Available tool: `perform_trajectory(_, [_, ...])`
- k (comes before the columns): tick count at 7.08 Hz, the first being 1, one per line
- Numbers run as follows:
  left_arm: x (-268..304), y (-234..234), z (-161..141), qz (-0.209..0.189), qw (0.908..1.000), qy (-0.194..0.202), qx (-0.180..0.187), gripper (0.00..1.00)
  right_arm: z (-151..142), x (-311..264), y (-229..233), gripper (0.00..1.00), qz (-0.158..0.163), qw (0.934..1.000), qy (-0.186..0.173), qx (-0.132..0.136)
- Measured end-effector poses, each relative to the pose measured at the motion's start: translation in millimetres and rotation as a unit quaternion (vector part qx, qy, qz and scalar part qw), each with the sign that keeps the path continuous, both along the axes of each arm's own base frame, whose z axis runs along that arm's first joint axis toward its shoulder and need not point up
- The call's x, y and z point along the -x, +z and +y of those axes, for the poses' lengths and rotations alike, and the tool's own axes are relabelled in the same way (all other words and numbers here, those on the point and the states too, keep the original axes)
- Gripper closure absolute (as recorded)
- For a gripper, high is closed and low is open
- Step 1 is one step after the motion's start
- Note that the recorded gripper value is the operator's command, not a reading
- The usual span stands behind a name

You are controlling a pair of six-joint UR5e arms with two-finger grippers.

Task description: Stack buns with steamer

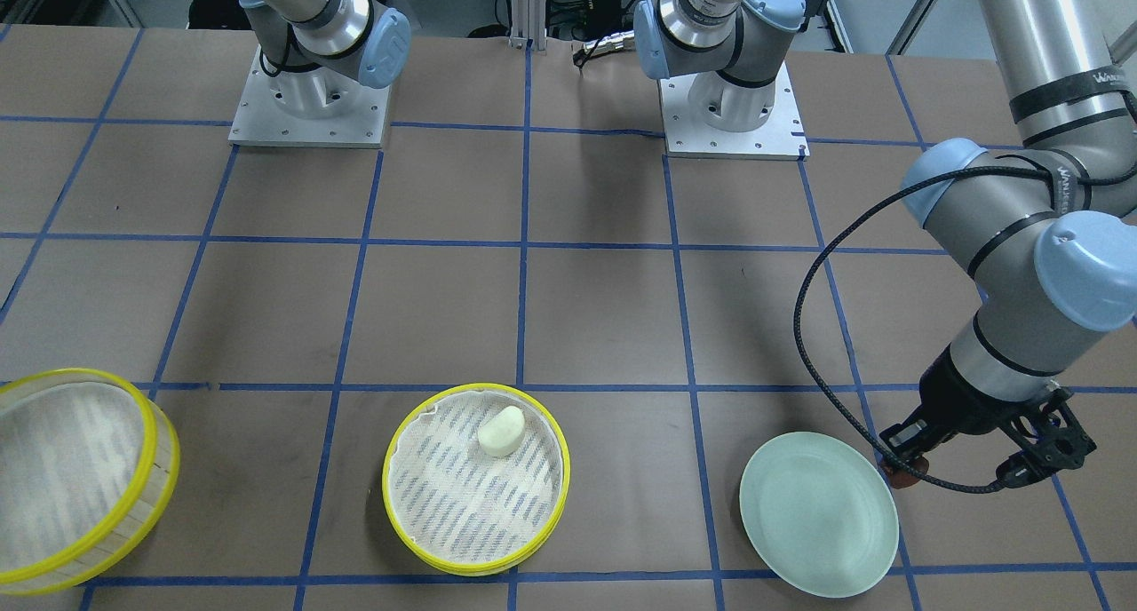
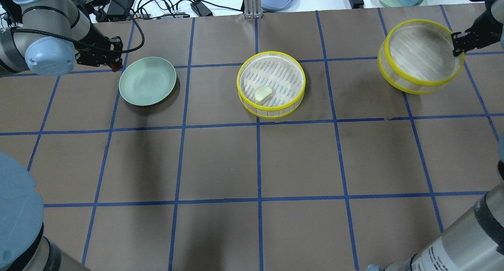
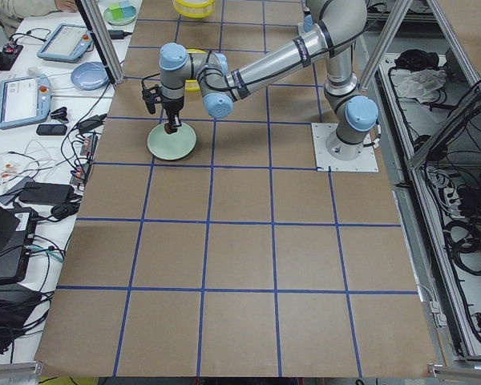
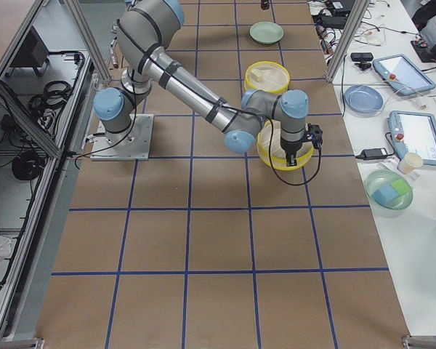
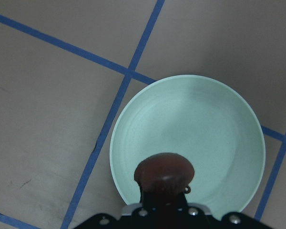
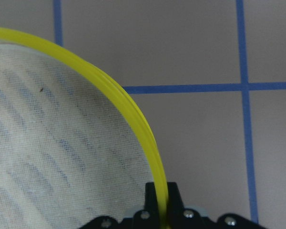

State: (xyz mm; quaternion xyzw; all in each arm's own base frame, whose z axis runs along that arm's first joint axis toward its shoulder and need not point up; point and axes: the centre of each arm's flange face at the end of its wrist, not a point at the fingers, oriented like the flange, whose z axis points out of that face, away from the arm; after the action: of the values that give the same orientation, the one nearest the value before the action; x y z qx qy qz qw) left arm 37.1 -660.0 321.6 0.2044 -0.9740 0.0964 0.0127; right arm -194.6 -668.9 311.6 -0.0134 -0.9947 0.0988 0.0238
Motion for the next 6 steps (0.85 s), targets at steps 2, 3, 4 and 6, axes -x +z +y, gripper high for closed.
perform_trajectory(2, [0, 2, 1, -0.001, 1.0, 0.0, 0.001, 1.0, -3, -84, 17, 1.0, -0.009, 0.9996, -0.021, -0.016])
perform_trajectory(3, [0, 4, 1, -0.001, 1.0, 0.0, 0.003, 1.0, -1, -127, 31, 1.0, -0.006, 0.9993, -0.032, -0.019])
perform_trajectory(4, [1, 7, 2, -0.002, 1.0, 0.0, 0.006, 1.0, 5, -172, 49, 1.0, 0.003, 0.9993, -0.036, -0.014])
perform_trajectory(6, [1, 11, 3, -0.003, 1.0, -0.002, 0.009, 1.0, 18, -262, 71, 1.0, 0.006, 0.9985, -0.055, -0.003])
